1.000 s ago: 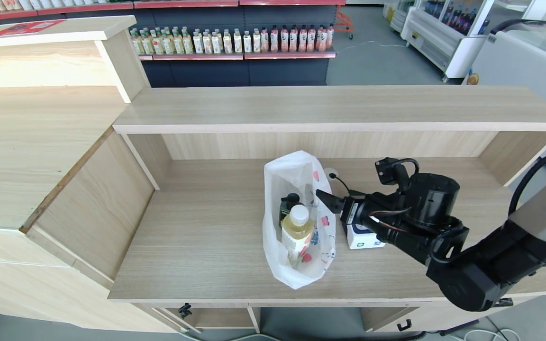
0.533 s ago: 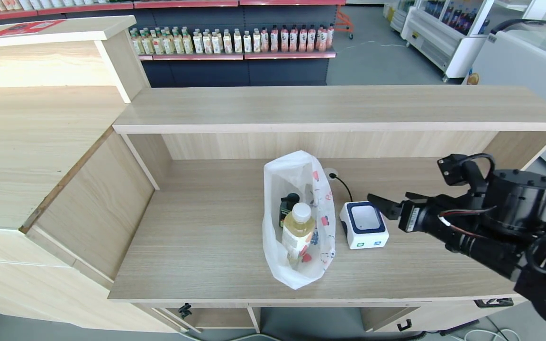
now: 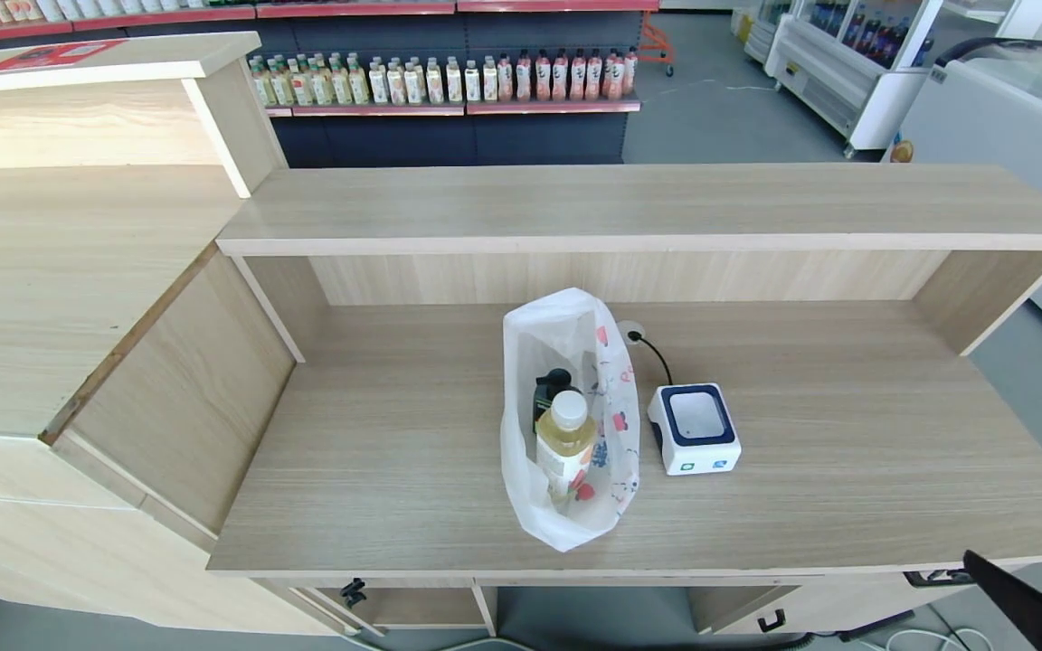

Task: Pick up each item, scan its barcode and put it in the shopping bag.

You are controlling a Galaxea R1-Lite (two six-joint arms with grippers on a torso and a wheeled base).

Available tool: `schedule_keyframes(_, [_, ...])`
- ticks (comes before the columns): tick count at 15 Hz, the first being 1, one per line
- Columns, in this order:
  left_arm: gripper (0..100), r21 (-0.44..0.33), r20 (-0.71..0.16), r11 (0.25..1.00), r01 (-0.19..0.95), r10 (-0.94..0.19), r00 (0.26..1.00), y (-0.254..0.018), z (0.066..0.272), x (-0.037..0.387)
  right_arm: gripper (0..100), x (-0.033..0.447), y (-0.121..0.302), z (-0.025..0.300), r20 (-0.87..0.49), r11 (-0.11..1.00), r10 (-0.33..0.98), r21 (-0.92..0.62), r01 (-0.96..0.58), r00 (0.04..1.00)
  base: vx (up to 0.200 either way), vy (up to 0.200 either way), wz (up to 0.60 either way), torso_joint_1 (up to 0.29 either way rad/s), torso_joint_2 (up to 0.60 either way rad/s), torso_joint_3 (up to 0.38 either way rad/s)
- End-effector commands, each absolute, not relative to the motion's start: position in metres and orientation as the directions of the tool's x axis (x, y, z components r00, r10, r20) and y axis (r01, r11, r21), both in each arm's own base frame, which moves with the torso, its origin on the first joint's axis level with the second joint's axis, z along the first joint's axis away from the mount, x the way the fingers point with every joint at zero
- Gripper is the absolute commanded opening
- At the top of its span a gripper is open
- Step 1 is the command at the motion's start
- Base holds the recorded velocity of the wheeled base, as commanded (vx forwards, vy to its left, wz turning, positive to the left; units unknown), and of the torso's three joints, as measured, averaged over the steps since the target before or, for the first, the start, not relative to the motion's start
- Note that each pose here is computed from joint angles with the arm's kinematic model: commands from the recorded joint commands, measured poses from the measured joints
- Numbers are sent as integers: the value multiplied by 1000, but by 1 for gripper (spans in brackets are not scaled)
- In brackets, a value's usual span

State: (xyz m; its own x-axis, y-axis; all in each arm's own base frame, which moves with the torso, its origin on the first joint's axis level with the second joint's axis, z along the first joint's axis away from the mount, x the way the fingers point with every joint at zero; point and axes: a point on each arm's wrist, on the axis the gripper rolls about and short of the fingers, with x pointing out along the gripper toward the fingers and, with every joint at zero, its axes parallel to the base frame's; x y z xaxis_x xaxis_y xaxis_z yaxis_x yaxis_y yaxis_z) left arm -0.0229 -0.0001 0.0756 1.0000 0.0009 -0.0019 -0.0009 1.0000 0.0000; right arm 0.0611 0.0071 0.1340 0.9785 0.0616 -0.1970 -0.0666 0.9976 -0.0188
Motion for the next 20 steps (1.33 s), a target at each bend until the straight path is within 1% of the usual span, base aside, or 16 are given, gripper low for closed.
schedule_keyframes(1, [100,0,-2,1000,-2,2,1000,0,76,-23,100,-21,0,76,-29,997,-26,-69,24,999,0,0,0,0,0,0])
schedule_keyframes(2, [100,0,-2,1000,-2,2,1000,0,76,-23,100,-23,0,76,2,998,-11,-67,11,1000,0,0,0,0,0,0])
schedule_keyframes(8, [100,0,-2,1000,-2,2,1000,0,76,-23,100,-23,-1,76,3,999,-28,-21,28,1000,0,0,0,0,0,0])
schedule_keyframes(20, [100,-3,-2,1000,-2,2,1000,0,76,-23,100,-23,-1,76,3,999,-28,-17,28,1000,0,0,0,0,0,0])
